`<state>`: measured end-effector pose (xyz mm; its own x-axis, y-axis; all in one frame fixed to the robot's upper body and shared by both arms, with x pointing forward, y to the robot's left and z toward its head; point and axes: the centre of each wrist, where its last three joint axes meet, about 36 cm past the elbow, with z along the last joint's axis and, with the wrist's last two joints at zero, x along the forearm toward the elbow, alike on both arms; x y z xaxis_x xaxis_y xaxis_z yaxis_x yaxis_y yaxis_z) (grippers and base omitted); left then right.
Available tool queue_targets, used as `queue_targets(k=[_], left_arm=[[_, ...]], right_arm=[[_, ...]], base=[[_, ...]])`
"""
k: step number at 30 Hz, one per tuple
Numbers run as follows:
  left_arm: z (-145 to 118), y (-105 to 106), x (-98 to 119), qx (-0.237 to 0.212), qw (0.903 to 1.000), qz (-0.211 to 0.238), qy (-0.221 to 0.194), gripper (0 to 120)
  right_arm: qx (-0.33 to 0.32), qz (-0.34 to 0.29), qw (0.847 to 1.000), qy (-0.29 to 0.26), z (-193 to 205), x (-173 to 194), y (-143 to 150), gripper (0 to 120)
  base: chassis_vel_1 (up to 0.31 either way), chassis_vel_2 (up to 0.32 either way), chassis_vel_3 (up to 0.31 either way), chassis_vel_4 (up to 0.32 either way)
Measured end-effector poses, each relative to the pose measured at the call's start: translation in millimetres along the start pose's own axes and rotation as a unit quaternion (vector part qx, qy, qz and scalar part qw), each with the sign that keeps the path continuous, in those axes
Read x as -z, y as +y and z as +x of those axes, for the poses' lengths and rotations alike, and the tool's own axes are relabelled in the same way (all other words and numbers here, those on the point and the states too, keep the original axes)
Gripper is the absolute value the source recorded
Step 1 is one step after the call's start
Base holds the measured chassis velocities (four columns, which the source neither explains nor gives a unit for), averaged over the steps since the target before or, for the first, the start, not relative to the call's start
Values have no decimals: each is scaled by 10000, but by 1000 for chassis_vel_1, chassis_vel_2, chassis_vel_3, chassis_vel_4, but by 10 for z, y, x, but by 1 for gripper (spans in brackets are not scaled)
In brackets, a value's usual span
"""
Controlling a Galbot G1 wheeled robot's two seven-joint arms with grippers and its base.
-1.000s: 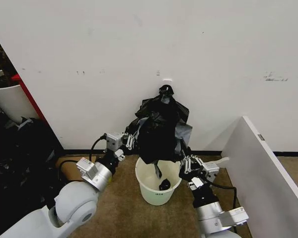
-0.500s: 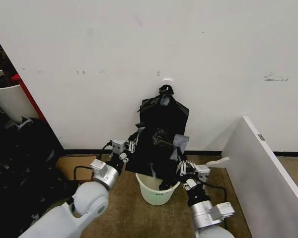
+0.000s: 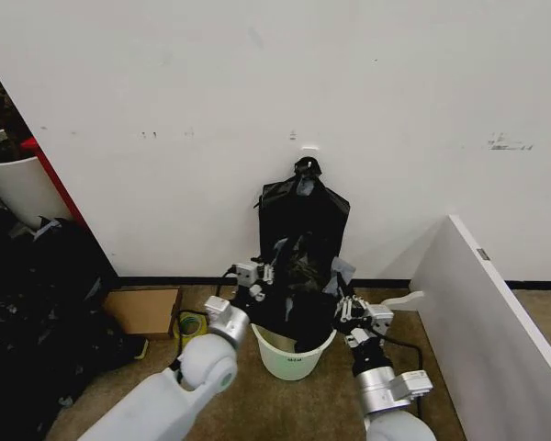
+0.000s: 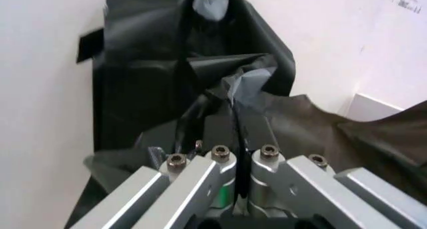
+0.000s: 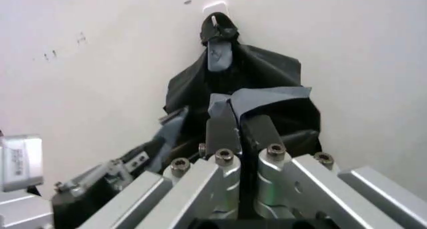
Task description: Place the garbage bag over the trash bin.
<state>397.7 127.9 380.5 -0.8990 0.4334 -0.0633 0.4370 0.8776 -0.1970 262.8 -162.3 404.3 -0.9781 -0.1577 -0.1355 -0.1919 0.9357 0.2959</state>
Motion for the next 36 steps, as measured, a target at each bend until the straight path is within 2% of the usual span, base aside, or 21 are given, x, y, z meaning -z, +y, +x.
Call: queue_targets(k=[4, 13, 19, 25, 31, 36], left_arm=[[11, -31, -58, 52, 10000, 51, 56, 0], [332, 119, -208, 582, 9975, -10, 401, 0], [489, 69, -324, 740, 9955, 35, 589, 0], [644, 69, -284, 820, 9943, -15, 685, 0], [948, 107, -240, 1050, 9909, -69, 840, 0], [1013, 134, -257, 1192, 9890, -114, 871, 0]], right_arm=[[-17, 8, 10000, 69, 29, -65, -15, 0], [-167, -128, 9982, 563, 94, -549, 44, 0], [-425, -48, 9958, 809, 150, -700, 29, 0], [-613, 41, 9928, 1024, 215, -757, 73, 0], [-1037, 159, 9854, 1341, 233, -800, 107, 0], [-1134, 229, 9819, 1497, 232, -823, 97, 0]], base=[[0, 0, 0, 0], [0, 0, 0, 0], [0, 0, 0, 0], [0, 0, 0, 0], [0, 0, 0, 0], [0, 0, 0, 0]])
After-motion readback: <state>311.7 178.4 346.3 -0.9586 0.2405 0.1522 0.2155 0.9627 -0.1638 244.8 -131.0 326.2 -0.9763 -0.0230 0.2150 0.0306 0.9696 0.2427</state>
